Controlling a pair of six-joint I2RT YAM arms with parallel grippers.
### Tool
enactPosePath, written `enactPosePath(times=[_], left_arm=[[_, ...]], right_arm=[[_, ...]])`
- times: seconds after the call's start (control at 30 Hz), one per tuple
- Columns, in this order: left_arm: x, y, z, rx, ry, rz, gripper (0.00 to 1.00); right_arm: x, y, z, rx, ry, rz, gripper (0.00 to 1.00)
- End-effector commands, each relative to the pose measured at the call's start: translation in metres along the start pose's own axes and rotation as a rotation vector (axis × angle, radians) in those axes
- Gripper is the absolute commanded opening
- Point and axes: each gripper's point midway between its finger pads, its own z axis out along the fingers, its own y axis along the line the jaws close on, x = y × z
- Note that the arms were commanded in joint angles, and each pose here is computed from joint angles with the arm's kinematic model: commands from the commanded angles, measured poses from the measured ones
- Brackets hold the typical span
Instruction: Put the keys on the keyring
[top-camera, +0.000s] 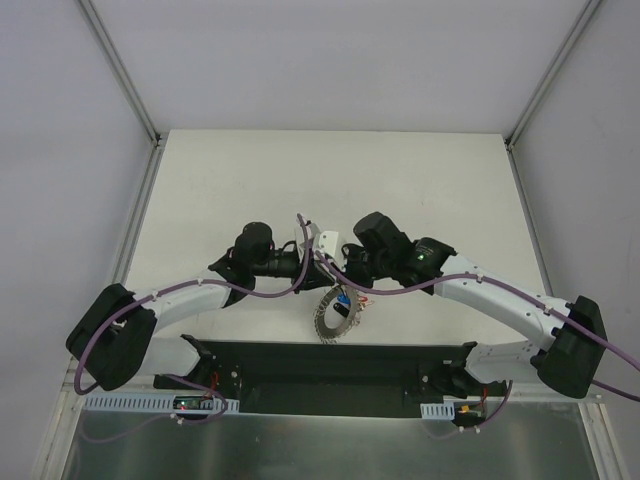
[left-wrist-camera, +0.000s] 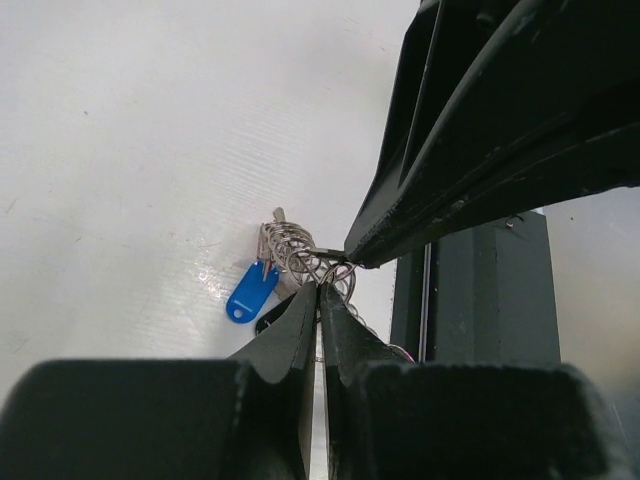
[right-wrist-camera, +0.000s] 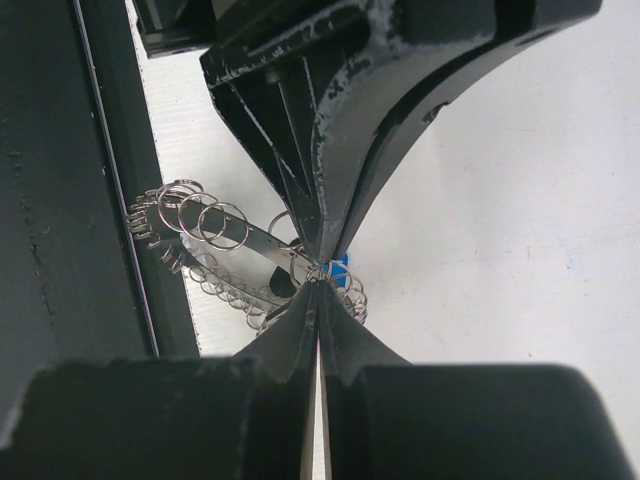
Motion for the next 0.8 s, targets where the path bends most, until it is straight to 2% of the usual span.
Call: enactPosePath(times=[0.0,0.4,0.77], left_arm=[[-0.026,-0.004,-0.004,-0.041,-0.105,0.054,0.00],[-0.057,0.016,-0.020,-0.239,-0.312,-0.012,0.00],[-0.062,0.019,-0.023,-0.255,-0.389,-0.044,0.00]], right_arm=[[-0.011,-0.005,-0.003,0.012,-0.028,0.023,0.01],[0.007,0.005,0.002,-0.004,-0.002,0.091,0.01],[0.003,-0.009,0.005,0.078,-0.046,0.174,0.01]])
